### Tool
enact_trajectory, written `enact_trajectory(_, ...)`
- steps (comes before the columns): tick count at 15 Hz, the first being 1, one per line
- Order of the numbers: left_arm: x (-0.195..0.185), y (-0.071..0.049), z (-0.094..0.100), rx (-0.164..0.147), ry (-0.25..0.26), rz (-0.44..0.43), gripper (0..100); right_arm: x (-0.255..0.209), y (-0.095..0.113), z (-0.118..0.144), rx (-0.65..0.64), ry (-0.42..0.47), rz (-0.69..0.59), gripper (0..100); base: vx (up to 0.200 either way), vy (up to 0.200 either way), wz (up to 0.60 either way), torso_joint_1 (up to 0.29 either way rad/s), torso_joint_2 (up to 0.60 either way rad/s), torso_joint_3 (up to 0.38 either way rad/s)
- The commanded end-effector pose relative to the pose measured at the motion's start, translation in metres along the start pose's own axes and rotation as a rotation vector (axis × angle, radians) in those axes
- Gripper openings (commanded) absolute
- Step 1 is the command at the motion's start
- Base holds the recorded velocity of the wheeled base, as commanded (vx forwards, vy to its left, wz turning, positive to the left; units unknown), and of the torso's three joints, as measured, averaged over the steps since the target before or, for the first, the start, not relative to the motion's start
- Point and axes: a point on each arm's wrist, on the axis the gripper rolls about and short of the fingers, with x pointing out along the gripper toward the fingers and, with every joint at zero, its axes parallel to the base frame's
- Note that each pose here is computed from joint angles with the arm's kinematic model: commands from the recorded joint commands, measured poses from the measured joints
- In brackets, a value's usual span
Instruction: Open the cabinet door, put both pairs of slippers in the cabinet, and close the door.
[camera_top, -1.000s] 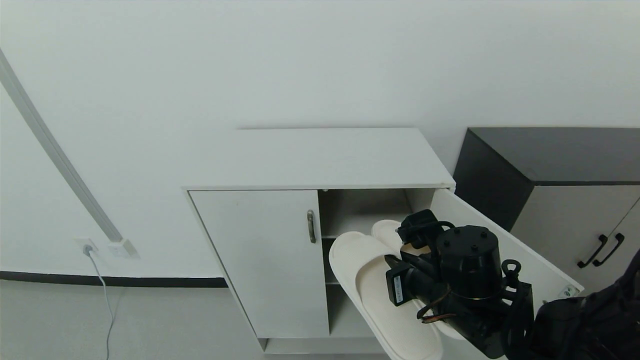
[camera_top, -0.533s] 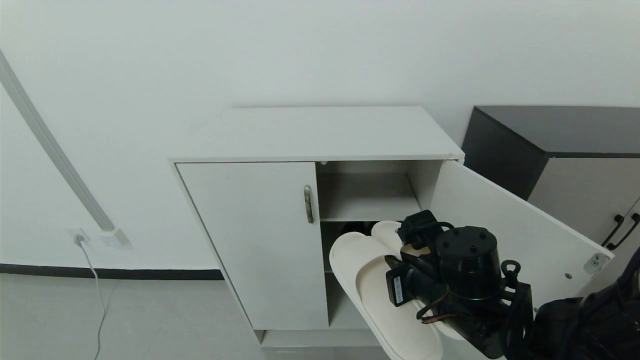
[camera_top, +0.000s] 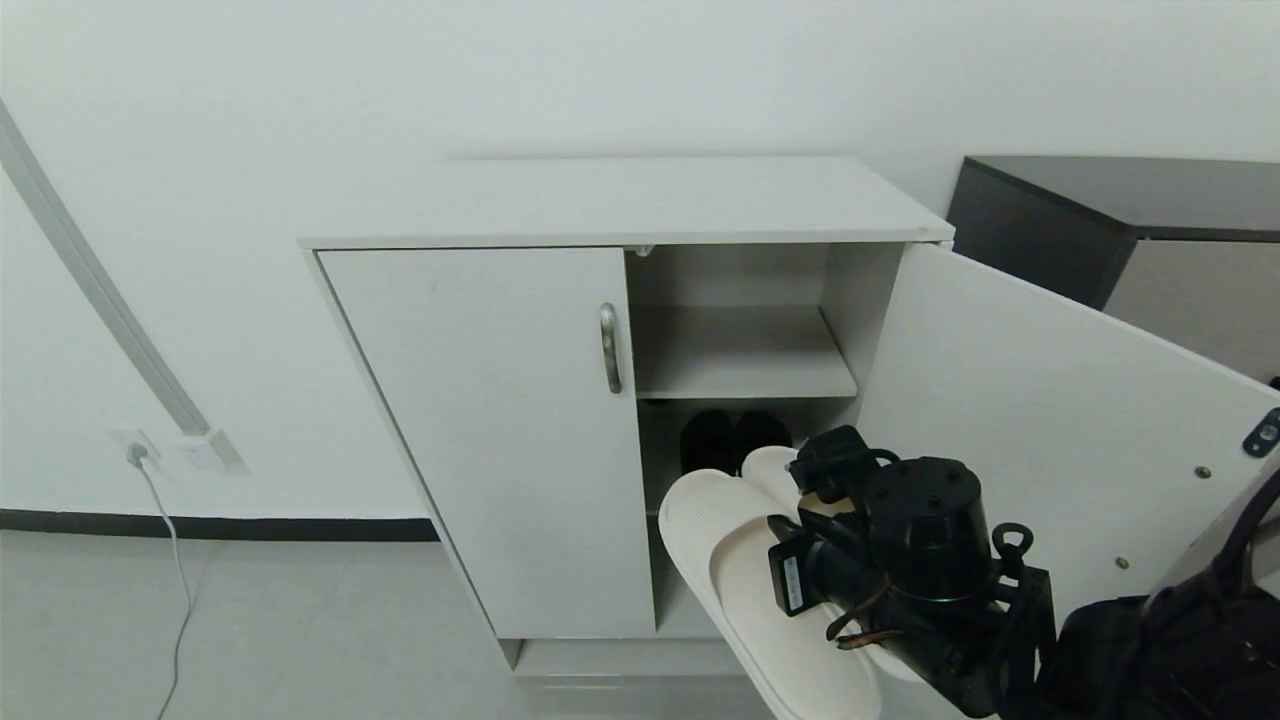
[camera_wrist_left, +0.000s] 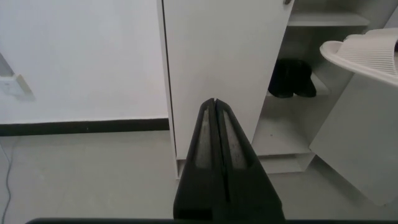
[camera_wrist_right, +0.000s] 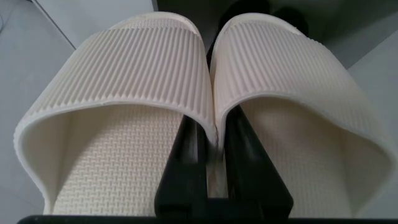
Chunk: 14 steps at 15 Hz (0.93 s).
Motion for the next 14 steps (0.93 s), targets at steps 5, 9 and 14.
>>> enact_trajectory(5, 0.000, 0.000, 0.000, -0.001, 0.001, 0.000, 0, 0.024, 0.008, 0.000, 0.018, -0.073, -0.061, 0, 0.000, 0.000, 0.00, -0.084, 0.45, 0.365)
enact_trajectory(9, 0.000, 0.000, 0.000, 0.001, 0.003, 0.000, 0, 0.053, 0.022, 0.010, 0.057, -0.071, -0.233, 0, 0.000, 0.000, 0.00, -0.025, 0.32, 0.294)
enact_trajectory(14, 0.000, 0.000, 0.000, 0.004, 0.003, -0.001, 0, 0.057, 0.030, 0.073, 0.169, -0.061, -0.417, 0, 0.000, 0.000, 0.00, -0.001, 0.02, 0.017)
